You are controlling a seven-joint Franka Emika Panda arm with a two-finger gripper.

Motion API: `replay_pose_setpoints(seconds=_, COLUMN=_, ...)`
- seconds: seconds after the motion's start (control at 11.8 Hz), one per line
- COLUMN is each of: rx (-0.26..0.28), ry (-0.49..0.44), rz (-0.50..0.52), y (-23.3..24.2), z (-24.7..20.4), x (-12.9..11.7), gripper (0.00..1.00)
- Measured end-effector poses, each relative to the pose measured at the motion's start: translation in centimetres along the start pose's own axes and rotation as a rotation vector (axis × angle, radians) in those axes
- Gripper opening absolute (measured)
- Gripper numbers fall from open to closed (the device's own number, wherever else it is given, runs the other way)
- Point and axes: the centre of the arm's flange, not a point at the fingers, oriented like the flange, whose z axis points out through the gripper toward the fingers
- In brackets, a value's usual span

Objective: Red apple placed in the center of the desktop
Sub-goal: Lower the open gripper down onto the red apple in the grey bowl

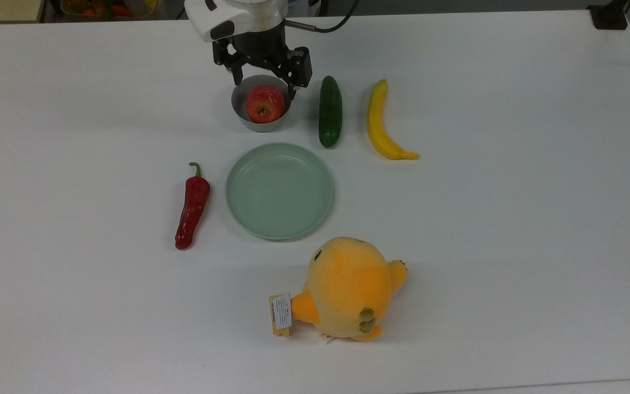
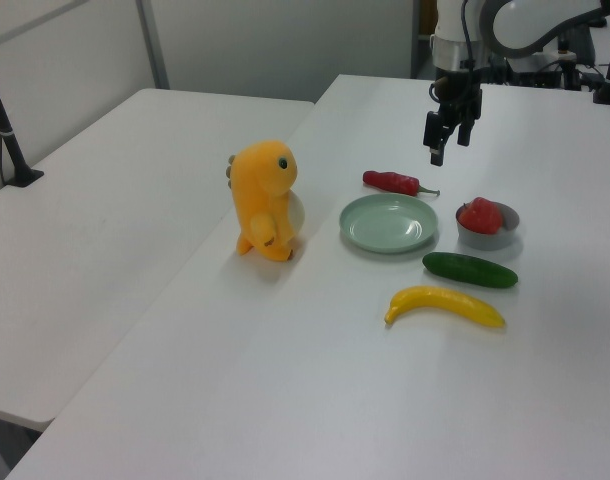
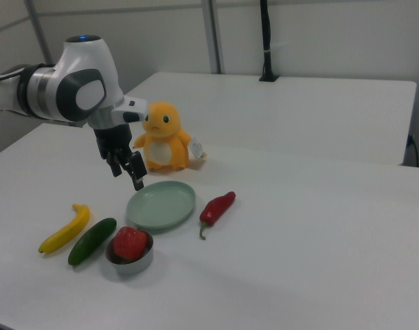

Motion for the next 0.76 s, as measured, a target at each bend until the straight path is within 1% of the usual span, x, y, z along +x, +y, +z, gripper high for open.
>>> replay_pose_setpoints(seconds=0.08, rx=0.0, ry=0.0, rz=0.0, y=0.0, z=-0.01, x=0.0, gripper=1.0)
replay_pose_setpoints(seconds=0.25, rx=-0.002, ry=-0.006, rz=-0.044, y=-0.08, z=0.26, x=-0.15, gripper=1.0)
replay_pose_setpoints(seconds=0.76, rx=-0.002, ry=-0.005, rz=-0.056, y=-0.15, z=0.19, x=-0.22, gripper=1.0)
